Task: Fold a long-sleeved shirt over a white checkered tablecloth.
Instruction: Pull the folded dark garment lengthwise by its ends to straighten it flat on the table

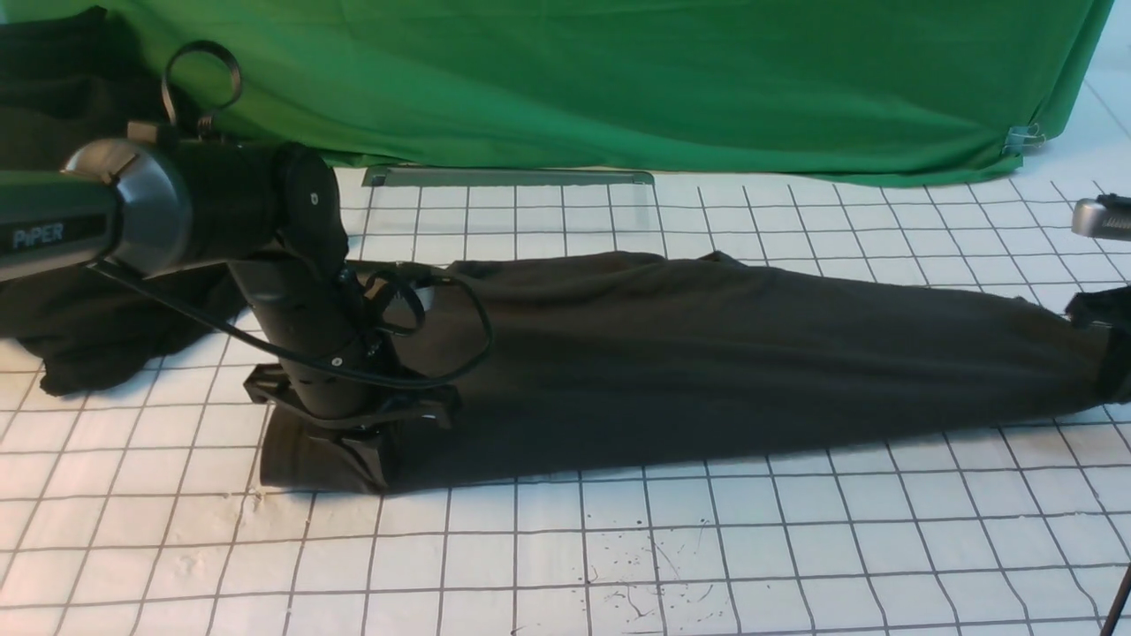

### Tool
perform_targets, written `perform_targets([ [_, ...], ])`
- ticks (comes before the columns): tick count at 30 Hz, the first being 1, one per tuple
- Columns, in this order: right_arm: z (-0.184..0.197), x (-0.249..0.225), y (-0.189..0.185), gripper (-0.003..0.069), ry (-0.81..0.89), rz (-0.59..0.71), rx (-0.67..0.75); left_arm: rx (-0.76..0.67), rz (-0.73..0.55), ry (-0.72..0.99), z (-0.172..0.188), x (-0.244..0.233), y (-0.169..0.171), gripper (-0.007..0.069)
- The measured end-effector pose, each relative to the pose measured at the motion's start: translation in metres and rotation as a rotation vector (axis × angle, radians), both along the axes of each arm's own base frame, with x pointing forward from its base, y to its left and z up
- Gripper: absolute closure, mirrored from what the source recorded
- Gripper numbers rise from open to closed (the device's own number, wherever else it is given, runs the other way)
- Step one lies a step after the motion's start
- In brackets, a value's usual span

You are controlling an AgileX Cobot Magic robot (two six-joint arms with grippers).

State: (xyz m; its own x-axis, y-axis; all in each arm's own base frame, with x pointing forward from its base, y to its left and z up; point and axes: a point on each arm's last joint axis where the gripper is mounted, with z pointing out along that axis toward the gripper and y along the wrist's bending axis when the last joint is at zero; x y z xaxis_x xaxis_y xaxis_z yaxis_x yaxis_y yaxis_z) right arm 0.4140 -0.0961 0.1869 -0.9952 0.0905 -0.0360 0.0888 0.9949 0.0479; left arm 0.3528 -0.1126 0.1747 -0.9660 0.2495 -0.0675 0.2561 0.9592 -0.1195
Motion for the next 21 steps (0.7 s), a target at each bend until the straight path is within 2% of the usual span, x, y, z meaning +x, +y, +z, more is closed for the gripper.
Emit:
perform_targets([
  [7,-0.004,-0.009,-0.005,0.0627,0.065,-0.02,-0.054,0.006,-0.005,0.026,0.0,-0.003,0.0,0.0629],
  [9,-0.008,-0.012,-0.005,0.0599,0.082,-0.018,-0.056,0.01,-0.008,0.034,0.0,-0.003,0.0,0.0629],
  [14,-0.006,-0.013,-0.009,0.0334,0.087,-0.04,-0.102,0.009,-0.015,-0.052,0.024,-0.006,0.003,0.0629],
  [15,-0.006,-0.013,-0.009,0.0312,0.086,-0.043,-0.102,0.009,-0.016,-0.06,0.026,-0.006,0.003,0.0629],
  [17,0.007,-0.013,-0.009,0.0221,0.052,-0.065,-0.115,0.027,0.001,-0.149,0.048,-0.007,0.009,0.0629],
  [21,0.043,-0.016,-0.003,0.0198,-0.046,-0.082,-0.132,0.037,0.066,-0.238,0.075,-0.001,0.023,0.0629],
])
